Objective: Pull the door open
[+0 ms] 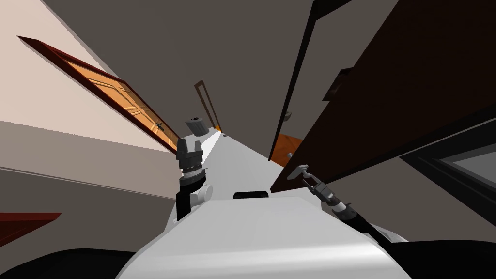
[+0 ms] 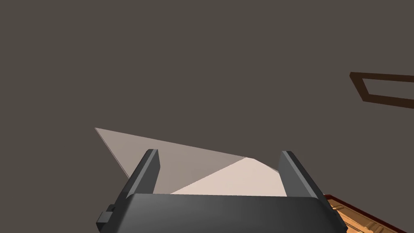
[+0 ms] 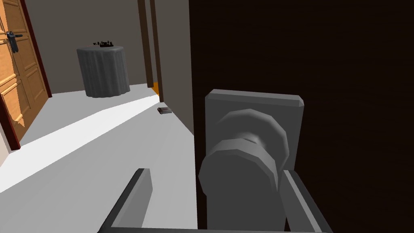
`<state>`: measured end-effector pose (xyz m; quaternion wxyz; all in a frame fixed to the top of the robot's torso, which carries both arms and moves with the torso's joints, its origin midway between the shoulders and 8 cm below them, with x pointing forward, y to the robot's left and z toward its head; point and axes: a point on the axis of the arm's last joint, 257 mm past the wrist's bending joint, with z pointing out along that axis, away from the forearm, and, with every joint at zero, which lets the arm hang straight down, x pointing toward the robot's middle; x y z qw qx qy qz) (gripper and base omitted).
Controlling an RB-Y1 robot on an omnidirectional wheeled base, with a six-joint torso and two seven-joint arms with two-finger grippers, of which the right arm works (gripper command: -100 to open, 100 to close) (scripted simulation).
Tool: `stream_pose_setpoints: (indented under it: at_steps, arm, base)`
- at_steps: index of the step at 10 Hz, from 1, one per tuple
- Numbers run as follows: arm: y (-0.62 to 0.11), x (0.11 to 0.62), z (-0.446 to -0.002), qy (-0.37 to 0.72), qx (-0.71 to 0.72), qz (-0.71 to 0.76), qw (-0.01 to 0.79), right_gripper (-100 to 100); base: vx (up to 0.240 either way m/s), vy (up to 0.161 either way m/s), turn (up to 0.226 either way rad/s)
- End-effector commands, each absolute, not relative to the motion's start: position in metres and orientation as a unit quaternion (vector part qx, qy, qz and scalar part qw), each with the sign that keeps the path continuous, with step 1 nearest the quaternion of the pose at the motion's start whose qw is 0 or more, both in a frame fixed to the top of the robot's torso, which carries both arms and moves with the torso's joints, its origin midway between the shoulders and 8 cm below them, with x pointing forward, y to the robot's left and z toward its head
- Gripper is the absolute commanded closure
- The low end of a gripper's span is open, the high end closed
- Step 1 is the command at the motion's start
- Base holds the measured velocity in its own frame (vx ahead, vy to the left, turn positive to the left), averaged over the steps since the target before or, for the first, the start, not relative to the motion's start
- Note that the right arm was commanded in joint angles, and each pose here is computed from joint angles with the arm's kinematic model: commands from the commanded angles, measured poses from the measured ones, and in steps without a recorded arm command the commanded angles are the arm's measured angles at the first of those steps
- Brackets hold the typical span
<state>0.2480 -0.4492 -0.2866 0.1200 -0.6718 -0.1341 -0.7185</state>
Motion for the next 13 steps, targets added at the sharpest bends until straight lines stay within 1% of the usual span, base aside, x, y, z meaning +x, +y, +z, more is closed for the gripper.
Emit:
stream_pose_setpoints:
  at_steps: [1,2,5,7,13]
  arm:
    - [-0.4489,0.2440,-0.2898,-0.124,-0.678,-0.714,0.120,100]
    - [-0.4508,0.2431,-0.2907,-0.121,-0.681,-0.713,0.117,100]
    - [-0.4527,0.2422,-0.2916,-0.117,-0.684,-0.711,0.114,100]
    - [-0.4546,0.2413,-0.2925,-0.114,-0.687,-0.709,0.112,100]
    - [-0.4546,0.2413,-0.2925,-0.114,-0.687,-0.709,0.112,100]
  base:
    - [-0.080,-0.090,-0.113]
    - [-0.046,-0.053,-0.120]
    - [-0.033,-0.038,0.044]
    - [-0.039,-0.044,-0.048]
    - [0.002,0.002,0.006]
